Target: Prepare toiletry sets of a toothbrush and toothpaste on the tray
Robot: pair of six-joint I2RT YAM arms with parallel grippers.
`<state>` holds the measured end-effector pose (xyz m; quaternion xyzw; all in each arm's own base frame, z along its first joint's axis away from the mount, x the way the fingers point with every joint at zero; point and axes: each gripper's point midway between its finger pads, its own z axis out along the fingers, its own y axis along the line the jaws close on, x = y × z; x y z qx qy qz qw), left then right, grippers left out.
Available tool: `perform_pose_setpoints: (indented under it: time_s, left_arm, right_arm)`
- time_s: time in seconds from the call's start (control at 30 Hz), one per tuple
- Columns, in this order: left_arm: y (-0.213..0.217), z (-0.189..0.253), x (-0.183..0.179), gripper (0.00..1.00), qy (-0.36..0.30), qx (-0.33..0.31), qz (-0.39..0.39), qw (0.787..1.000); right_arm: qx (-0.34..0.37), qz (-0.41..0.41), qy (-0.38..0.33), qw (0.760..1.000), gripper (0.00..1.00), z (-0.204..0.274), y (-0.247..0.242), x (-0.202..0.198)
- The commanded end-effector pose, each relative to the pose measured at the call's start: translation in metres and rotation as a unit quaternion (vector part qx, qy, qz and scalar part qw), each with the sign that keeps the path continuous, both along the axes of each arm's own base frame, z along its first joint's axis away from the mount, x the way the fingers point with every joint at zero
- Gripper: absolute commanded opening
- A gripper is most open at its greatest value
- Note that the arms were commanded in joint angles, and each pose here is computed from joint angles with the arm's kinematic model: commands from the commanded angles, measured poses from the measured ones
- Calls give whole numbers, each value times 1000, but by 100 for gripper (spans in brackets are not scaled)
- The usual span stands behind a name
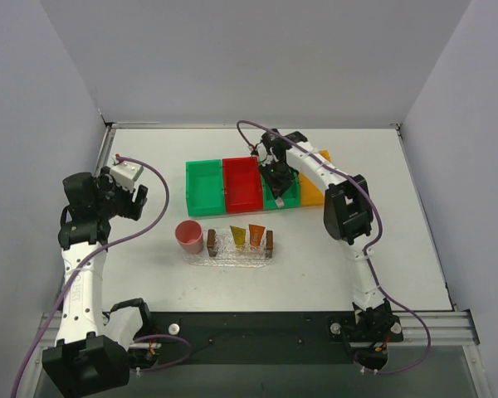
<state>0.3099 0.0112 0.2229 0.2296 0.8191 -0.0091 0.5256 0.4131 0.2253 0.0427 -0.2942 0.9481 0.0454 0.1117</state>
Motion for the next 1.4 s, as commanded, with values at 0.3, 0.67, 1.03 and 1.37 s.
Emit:
perform_pose_setpoints:
  time_s: [0.3, 0.67, 1.03, 1.37]
  left_arm:
    - [-2, 16, 2, 76, -28, 6, -12, 1000]
    - [-5, 22, 6, 76, -36, -6, -15, 999]
    - [-47, 57, 8, 76, -70, -73, -114, 988]
    - [-137, 107, 8, 76, -136, -39, -229, 963]
  right_arm:
    - [7, -1, -33, 999, 6, 49, -9, -1]
    - [1, -14, -70, 997, 4, 92, -20, -5]
    - [31, 10, -110, 993, 2, 155, -25, -26]
    - [135, 148, -68, 977, 1, 205, 25, -95]
